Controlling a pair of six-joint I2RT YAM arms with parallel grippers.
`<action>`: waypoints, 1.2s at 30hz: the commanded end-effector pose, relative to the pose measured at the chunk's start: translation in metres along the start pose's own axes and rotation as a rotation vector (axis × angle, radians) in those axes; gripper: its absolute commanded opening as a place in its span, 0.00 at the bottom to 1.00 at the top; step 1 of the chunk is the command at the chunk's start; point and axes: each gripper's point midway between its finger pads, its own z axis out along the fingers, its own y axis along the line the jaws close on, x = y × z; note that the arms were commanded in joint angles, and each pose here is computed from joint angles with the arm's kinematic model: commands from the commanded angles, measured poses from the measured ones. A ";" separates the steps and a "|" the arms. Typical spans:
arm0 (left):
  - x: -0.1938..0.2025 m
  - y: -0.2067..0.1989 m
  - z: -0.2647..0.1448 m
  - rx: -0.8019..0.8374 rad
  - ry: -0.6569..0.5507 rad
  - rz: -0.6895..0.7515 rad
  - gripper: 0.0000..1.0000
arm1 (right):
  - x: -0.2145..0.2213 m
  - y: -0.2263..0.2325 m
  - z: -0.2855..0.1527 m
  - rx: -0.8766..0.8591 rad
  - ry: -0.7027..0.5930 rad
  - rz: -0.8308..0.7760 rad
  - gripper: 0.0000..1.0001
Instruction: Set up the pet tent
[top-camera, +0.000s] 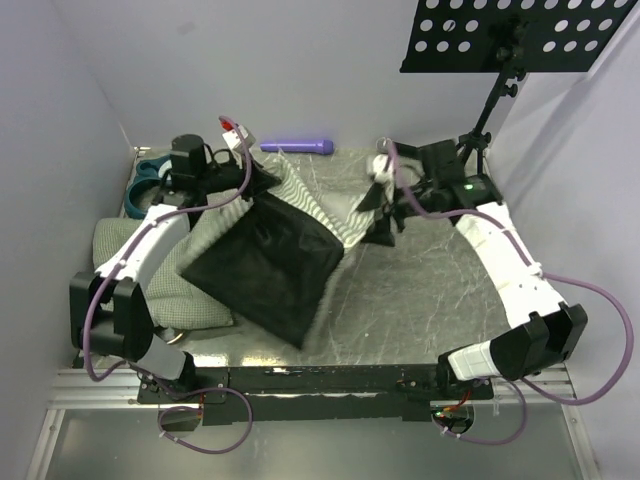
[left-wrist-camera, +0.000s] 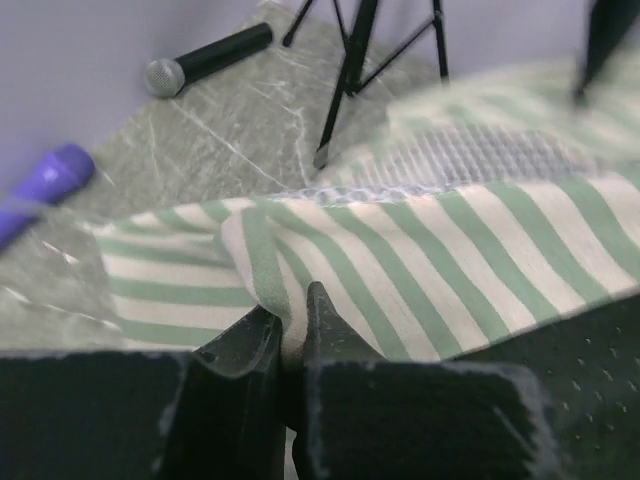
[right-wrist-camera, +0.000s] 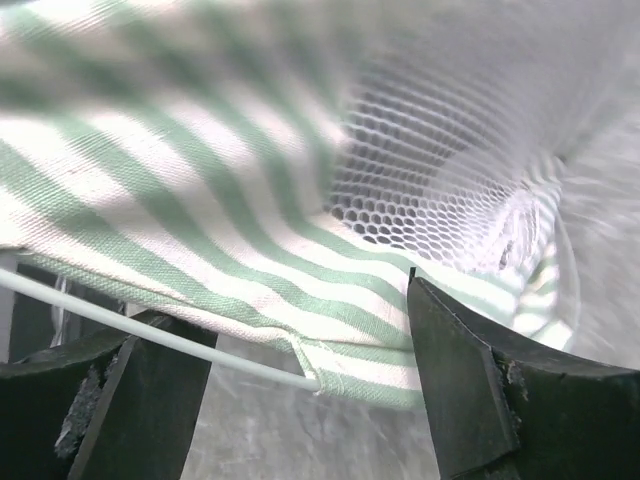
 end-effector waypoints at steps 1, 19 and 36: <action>-0.034 -0.057 -0.022 0.264 -0.001 0.287 0.01 | -0.060 -0.020 -0.040 0.142 -0.139 0.029 0.82; -0.133 -0.017 -0.018 0.332 -0.044 0.340 0.01 | -0.034 0.044 -0.034 0.040 -0.070 0.014 0.97; -0.068 -0.100 -0.010 0.546 0.038 0.182 0.01 | -0.219 -0.074 -0.137 0.543 -0.506 -0.030 0.92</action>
